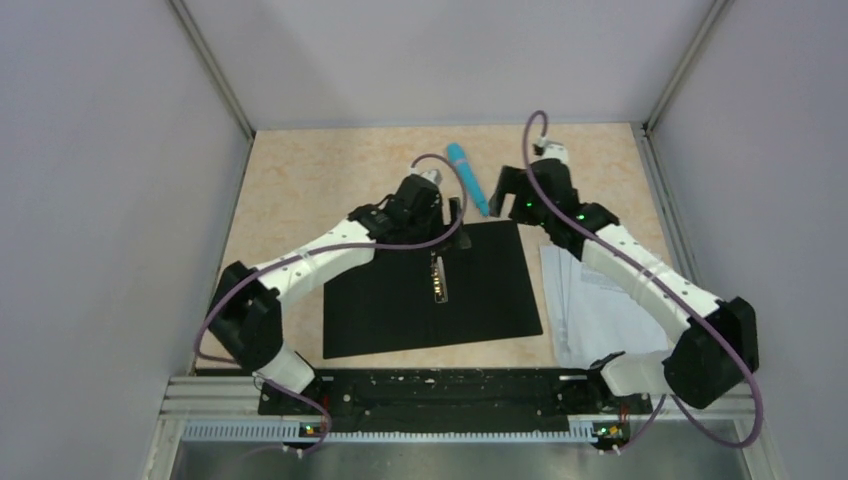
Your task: Put the files into the folder
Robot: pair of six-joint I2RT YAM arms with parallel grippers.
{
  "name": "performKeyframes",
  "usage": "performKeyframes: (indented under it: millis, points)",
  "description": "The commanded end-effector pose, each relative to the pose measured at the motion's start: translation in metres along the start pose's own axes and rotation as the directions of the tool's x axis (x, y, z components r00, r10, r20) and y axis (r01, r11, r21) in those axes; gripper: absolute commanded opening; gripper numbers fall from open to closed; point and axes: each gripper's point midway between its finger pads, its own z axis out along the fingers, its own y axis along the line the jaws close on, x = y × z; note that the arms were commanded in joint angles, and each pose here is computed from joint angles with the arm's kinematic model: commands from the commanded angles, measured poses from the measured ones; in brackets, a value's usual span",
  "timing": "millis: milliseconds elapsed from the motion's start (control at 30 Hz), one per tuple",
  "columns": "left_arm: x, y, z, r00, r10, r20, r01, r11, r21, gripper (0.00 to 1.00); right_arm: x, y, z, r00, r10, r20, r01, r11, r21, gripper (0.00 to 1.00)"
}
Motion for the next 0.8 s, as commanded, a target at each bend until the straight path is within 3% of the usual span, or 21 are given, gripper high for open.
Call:
performKeyframes:
  millis: [0,367,467,767]
  points:
    - [0.001,-0.076,0.020,0.996,0.079,0.033,-0.082,0.989,0.122,0.86,0.010,-0.100,-0.025,0.989,0.145,0.039,-0.150,0.950,0.275,0.92]
    - [0.104,-0.166,0.093,0.948,0.254,-0.190,-0.191,0.936,0.296,0.88,0.012,-0.262,-0.108,0.882,0.368,0.295,-0.471,0.659,0.586,0.99]
    - [0.123,-0.176,0.104,0.936,0.268,-0.227,-0.188,0.928,0.323,0.88,0.025,-0.296,-0.120,0.836,0.425,0.347,-0.545,0.567,0.617,0.99]
    - [0.164,-0.186,0.126,0.901,0.296,-0.317,-0.175,0.917,0.359,0.88,0.084,-0.356,-0.135,0.719,0.556,0.417,-0.674,0.411,0.614,0.99]
